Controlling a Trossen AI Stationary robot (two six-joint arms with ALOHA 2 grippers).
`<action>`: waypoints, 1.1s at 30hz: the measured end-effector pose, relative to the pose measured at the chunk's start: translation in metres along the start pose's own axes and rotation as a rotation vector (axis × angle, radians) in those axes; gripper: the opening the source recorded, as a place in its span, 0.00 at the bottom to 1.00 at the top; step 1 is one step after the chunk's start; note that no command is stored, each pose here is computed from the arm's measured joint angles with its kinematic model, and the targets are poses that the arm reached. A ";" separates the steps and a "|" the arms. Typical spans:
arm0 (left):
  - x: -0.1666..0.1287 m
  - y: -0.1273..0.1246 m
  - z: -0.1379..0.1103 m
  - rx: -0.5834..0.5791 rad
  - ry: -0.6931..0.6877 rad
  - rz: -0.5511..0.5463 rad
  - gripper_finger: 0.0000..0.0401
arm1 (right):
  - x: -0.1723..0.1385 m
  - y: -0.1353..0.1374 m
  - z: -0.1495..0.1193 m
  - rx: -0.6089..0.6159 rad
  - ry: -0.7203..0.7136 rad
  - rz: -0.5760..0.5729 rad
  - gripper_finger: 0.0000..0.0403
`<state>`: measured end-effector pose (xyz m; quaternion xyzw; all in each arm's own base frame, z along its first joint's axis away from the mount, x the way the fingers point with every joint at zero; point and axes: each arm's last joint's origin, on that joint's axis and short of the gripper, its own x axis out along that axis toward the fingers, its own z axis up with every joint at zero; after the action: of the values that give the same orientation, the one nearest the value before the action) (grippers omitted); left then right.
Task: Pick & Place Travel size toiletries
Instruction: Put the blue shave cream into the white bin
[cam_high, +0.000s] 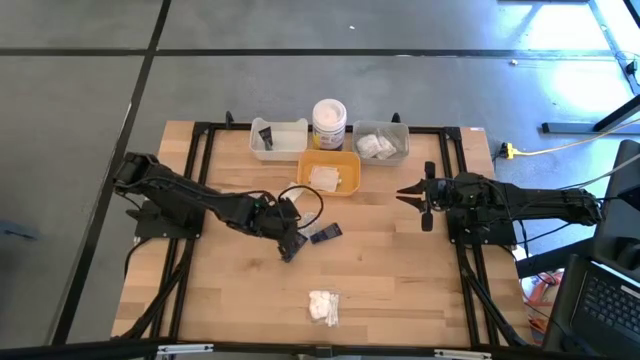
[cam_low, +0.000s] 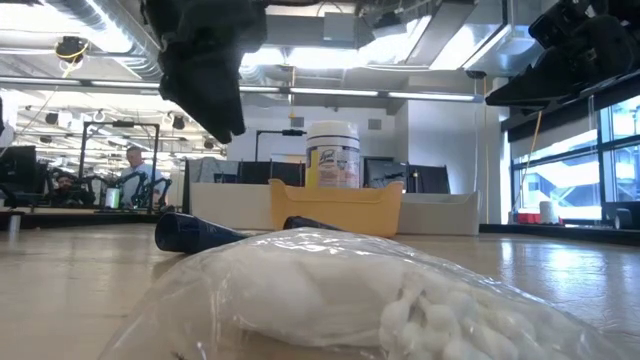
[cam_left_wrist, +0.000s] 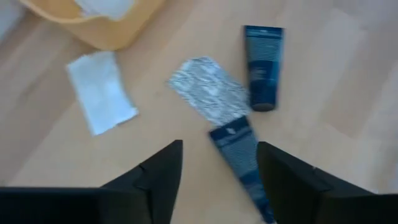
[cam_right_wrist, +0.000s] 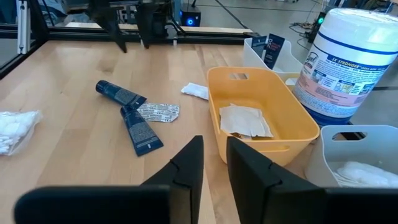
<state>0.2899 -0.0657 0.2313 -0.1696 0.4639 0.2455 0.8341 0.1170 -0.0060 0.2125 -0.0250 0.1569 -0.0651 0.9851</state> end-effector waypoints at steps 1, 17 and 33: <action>0.000 -0.001 0.001 0.004 0.008 -0.023 0.53 | 0.000 0.000 0.000 0.000 0.000 0.000 0.18; 0.044 -0.019 -0.011 -0.043 0.142 -0.042 0.56 | 0.000 0.000 0.000 0.000 0.000 0.000 0.14; 0.072 -0.025 -0.013 -0.009 0.186 -0.078 0.64 | 0.000 0.000 0.000 0.000 0.000 0.001 0.22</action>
<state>0.3275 -0.0747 0.1639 -0.2132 0.5314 0.1983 0.7955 0.1170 -0.0060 0.2124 -0.0247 0.1571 -0.0648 0.9852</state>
